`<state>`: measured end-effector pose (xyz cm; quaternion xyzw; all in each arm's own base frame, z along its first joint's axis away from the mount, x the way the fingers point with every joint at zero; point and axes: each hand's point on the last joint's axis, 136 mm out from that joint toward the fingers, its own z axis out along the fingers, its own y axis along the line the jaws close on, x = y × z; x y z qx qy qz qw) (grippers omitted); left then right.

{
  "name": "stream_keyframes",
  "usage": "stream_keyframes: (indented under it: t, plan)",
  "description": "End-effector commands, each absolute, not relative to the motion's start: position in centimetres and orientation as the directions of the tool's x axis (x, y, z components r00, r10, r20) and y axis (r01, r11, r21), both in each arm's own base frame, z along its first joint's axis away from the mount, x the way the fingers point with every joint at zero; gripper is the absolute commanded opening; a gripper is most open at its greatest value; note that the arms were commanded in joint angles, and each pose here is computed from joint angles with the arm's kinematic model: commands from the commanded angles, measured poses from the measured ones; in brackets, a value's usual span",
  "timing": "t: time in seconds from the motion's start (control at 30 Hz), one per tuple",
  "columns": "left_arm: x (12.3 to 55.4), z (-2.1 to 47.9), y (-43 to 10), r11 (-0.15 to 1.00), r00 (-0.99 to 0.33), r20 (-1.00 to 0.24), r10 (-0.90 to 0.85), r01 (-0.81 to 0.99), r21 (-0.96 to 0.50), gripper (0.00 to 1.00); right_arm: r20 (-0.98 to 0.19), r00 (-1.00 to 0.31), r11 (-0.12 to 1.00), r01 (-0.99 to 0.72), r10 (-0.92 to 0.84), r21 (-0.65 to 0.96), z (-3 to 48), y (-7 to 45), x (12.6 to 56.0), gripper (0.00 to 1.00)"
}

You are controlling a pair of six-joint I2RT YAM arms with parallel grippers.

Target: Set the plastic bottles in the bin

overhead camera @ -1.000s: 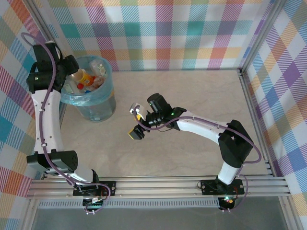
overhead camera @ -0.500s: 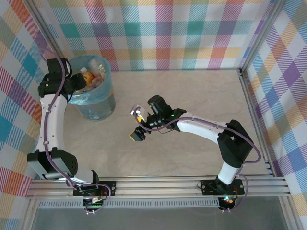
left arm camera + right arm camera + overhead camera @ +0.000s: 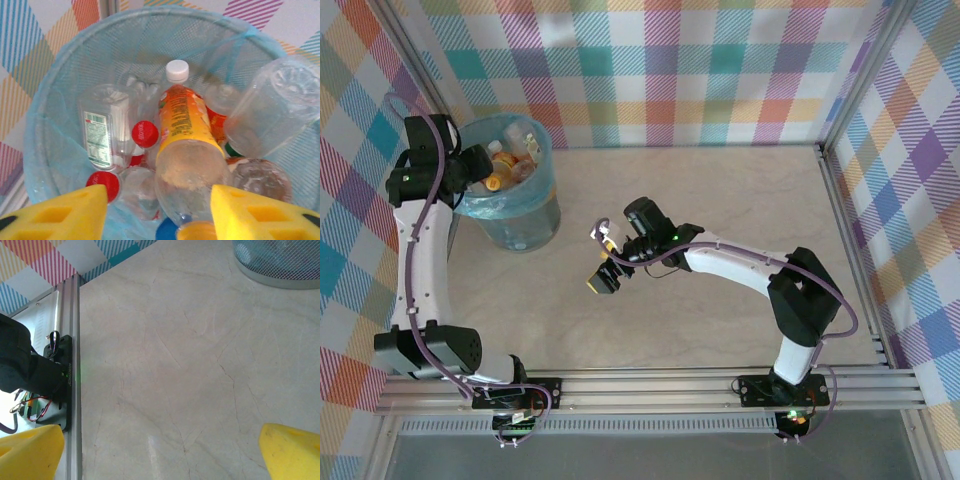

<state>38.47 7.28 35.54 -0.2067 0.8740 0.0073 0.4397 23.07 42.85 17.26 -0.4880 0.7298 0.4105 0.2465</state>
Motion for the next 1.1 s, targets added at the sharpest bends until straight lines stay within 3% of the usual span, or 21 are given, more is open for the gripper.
stream_keyframes:
  t: [0.0, 0.17, 0.4, 0.57, 0.67, 0.77, 0.9, 1.07]
  plan:
    - [38.5, 35.1, 6.4, 0.917, -0.538, -0.753, -0.379, -0.330, -0.225, 0.48, -0.755, -0.414, 0.164, -0.907, -0.509, 0.387, 17.9, 43.4, 22.5, 1.00]
    - [38.8, 30.8, 5.6, 0.918, -0.624, -0.676, -0.392, -0.317, -0.240, 0.28, -0.756, -0.414, 0.160, -0.907, -0.507, 0.389, 18.1, 43.5, 22.4, 1.00]
    - [39.3, 30.5, 5.3, 0.922, -0.643, -0.661, -0.386, -0.300, -0.245, 0.26, -0.751, -0.420, 0.162, -0.904, -0.510, 0.396, 18.1, 43.6, 22.3, 1.00]
    - [39.2, 35.4, 6.0, 0.925, -0.559, -0.743, -0.369, -0.303, -0.231, 0.36, -0.759, -0.421, 0.173, -0.905, -0.496, 0.389, 19.2, 43.6, 22.5, 1.00]
    - [37.3, 39.1, 7.2, 0.909, -0.444, -0.817, -0.369, -0.354, -0.218, 0.55, -0.780, -0.415, 0.194, -0.910, -0.469, 0.367, 20.6, 43.2, 22.8, 1.00]
    - [34.6, 41.2, 7.9, 0.888, -0.311, -0.874, -0.374, -0.391, -0.241, 0.67, -0.814, -0.393, 0.231, -0.918, -0.427, 0.322, 22.4, 42.6, 23.4, 1.00]
    - [30.9, 41.3, 6.6, 0.889, -0.164, -0.908, -0.385, -0.332, -0.317, 0.70, -0.857, -0.356, 0.330, -0.914, -0.373, 0.237, 24.4, 40.9, 24.9, 1.00]
    - [28.3, 36.2, 1.2, 0.934, -0.102, -0.933, -0.346, -0.131, -0.332, 0.70, -0.915, -0.276, 0.542, -0.837, -0.293, 0.079, 26.7, 35.3, 28.7, 1.00]
